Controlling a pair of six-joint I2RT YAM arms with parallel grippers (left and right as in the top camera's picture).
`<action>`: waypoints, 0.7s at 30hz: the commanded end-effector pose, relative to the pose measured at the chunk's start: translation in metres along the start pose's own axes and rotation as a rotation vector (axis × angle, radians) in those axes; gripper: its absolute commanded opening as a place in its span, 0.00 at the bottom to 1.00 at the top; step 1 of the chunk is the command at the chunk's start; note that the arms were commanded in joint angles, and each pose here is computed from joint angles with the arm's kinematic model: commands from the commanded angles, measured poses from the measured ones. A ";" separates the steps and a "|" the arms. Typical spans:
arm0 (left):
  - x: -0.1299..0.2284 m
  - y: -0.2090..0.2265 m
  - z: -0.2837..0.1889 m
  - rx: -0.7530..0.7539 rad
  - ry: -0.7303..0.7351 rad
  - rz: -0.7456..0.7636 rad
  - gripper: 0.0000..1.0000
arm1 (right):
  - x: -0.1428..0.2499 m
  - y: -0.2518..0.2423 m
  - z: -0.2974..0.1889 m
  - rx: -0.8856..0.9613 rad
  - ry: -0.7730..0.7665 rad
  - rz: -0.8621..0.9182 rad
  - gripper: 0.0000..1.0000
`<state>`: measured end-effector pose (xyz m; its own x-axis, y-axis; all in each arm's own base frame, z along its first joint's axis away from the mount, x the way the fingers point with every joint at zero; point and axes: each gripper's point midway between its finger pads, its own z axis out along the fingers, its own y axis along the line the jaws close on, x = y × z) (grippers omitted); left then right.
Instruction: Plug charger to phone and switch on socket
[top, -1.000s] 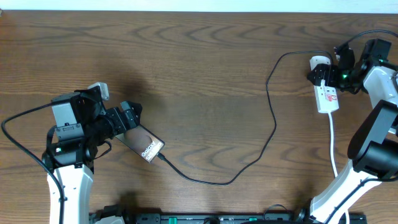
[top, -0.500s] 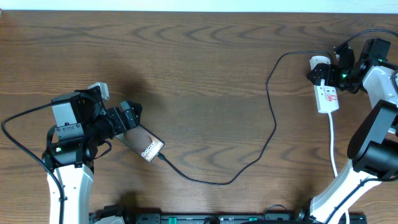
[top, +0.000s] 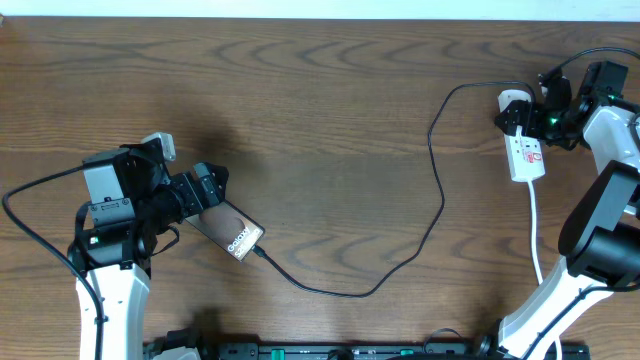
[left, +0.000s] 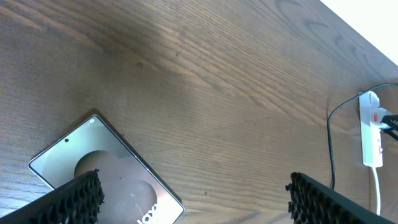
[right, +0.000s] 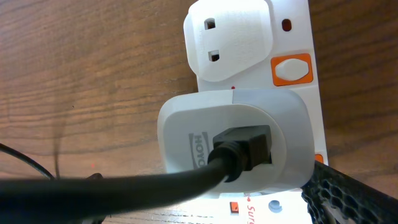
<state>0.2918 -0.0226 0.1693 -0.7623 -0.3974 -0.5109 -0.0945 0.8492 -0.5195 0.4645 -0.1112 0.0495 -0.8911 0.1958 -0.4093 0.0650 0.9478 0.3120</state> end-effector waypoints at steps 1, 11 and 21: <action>-0.003 0.001 0.000 -0.010 -0.005 0.020 0.93 | 0.000 0.009 0.009 -0.040 0.011 0.015 0.96; -0.003 0.001 0.000 -0.010 -0.005 0.020 0.93 | 0.016 0.016 0.030 -0.074 0.074 0.034 0.97; -0.002 0.001 0.000 -0.011 -0.002 0.018 0.93 | 0.021 0.028 0.034 -0.086 0.100 0.023 0.97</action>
<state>0.2915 -0.0227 0.1687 -0.7638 -0.3977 -0.5084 -0.0961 0.8489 -0.5197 0.4689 -0.1085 0.0399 -0.8999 0.1958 -0.3896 0.0775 0.9511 0.2990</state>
